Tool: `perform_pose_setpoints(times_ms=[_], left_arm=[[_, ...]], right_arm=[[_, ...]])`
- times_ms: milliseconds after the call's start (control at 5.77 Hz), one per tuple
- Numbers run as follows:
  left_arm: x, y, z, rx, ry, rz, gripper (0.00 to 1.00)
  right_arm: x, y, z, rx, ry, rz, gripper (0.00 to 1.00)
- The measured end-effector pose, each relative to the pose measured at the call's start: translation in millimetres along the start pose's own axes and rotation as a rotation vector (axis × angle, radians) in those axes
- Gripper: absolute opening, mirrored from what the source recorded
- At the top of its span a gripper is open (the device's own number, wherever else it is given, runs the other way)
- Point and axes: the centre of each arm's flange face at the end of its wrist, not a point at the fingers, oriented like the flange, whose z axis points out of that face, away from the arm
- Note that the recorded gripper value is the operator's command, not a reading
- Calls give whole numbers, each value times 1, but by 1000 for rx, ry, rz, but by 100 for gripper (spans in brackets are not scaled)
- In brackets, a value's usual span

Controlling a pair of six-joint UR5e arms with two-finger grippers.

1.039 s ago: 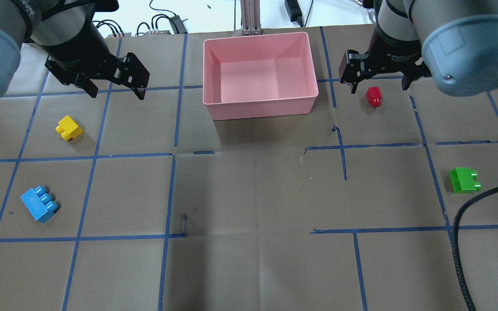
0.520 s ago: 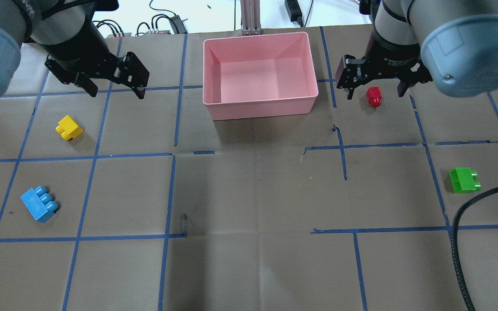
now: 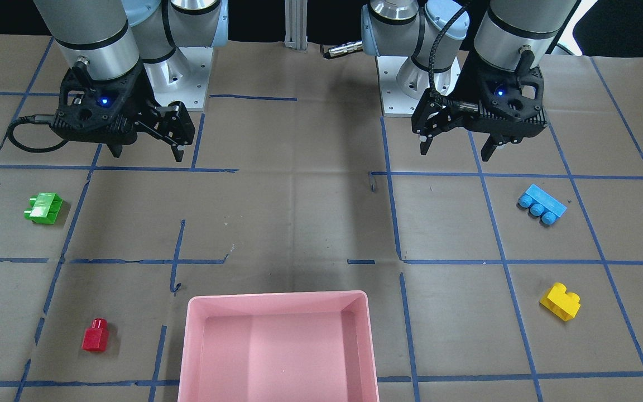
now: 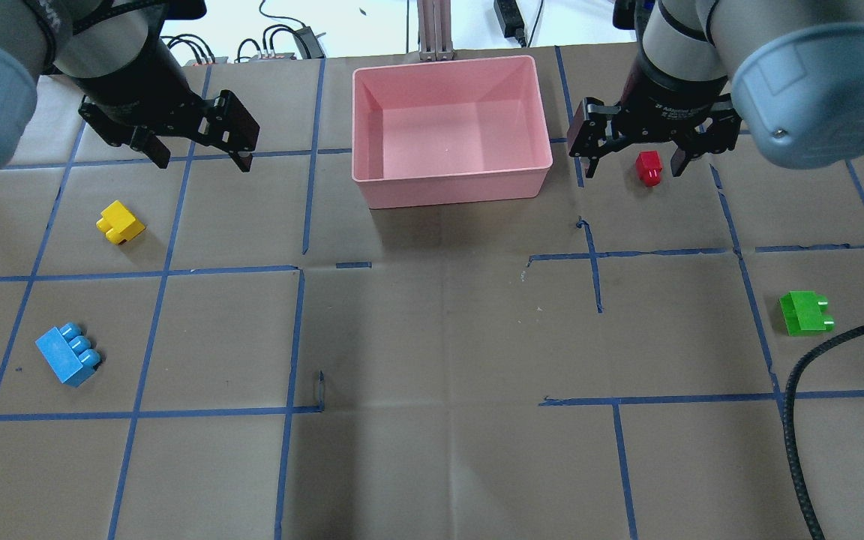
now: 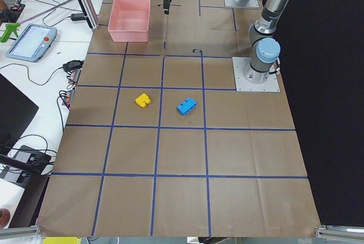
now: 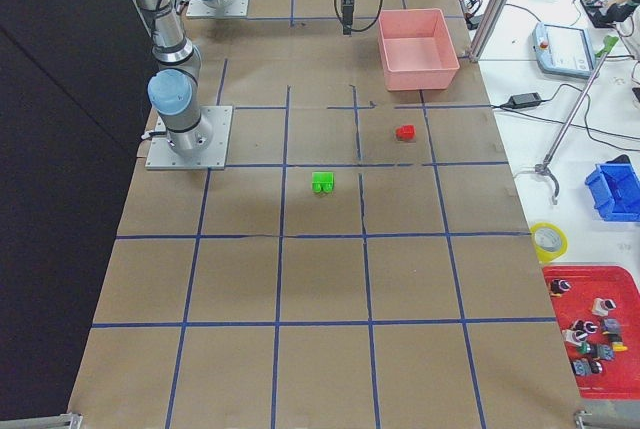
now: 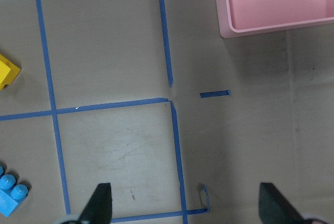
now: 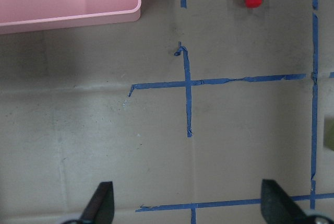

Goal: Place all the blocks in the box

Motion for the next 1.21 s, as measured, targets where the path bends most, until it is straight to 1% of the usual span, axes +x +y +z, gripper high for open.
perform_pose_setpoints(times_ms=[346, 520, 866, 1039, 1213], left_arm=[[-14, 1, 2, -1, -4, 30, 99], [-44, 0, 5, -4, -9, 28, 99], [-163, 6, 10, -12, -22, -66, 100], [-232, 19, 13, -20, -24, -119, 100], [-286, 35, 21, -35, -19, -179, 99]], right_arm=[[0, 0, 1, -1, -1, 0, 100], [0, 0, 1, -1, -2, 0, 100], [1, 0, 7, -10, 1, -9, 100], [8, -1, 11, -11, 4, -43, 100], [28, 0, 4, 3, 6, -83, 100]])
